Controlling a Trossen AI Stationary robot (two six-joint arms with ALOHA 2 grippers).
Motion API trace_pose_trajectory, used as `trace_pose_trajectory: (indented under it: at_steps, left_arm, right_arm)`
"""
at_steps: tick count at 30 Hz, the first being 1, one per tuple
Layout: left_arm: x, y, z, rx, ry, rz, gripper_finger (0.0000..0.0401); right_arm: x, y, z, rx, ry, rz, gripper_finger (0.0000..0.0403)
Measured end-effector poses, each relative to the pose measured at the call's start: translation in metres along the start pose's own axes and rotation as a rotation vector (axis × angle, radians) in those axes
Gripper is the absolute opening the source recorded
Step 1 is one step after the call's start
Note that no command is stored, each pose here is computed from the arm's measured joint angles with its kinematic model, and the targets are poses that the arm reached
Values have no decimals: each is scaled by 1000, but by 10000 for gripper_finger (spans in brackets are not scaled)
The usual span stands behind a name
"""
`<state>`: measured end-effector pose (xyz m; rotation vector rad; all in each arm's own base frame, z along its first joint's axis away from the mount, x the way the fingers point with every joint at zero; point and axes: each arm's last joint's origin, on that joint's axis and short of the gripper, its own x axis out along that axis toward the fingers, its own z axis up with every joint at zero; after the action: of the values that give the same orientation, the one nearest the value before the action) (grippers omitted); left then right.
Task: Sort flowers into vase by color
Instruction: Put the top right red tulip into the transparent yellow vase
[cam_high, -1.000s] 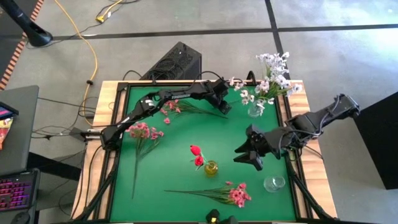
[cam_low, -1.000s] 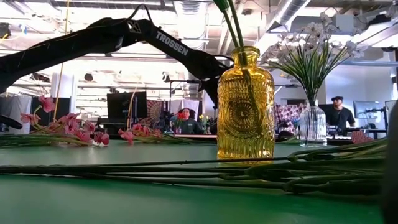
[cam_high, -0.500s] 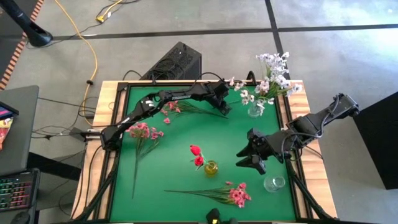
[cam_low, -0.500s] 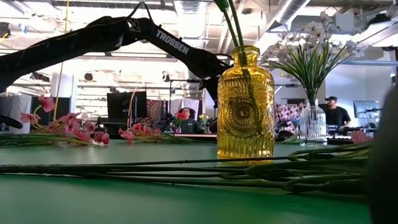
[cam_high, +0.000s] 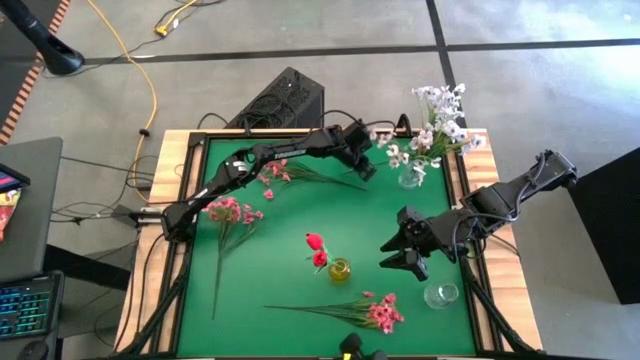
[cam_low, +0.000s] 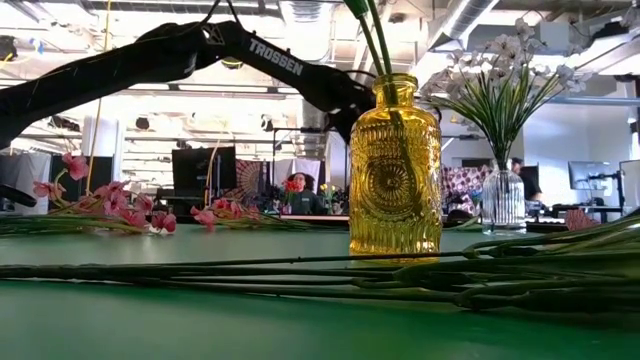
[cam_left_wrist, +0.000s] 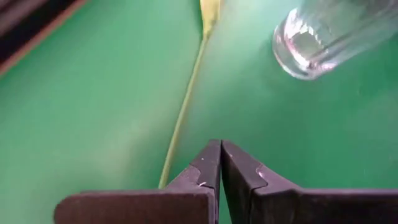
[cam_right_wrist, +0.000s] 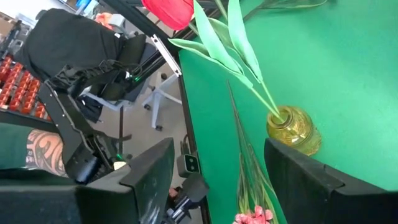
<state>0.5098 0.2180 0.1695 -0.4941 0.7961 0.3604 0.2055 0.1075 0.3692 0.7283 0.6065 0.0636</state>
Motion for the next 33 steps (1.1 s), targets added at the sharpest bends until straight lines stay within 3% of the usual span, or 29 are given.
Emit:
trace_pose_trajectory:
  at_steps: [7, 13, 21, 33]
  left_arm:
    - [-3, 2, 4, -52, -23, 21, 12]
    - [7, -2, -3, -49, -34, 1, 73]
    - [4, 3, -7, 20, 15, 111, 132]
    - [16, 1, -9, 26, -31, 144, 152]
  right_arm:
    - [0, 0, 0, 0, 0, 0, 276]
    - [0, 0, 0, -3, 2, -3, 276]
    - [0, -1, 0, -22, 3, -7, 276]
    - [0, -1, 0, -23, 13, 6, 276]
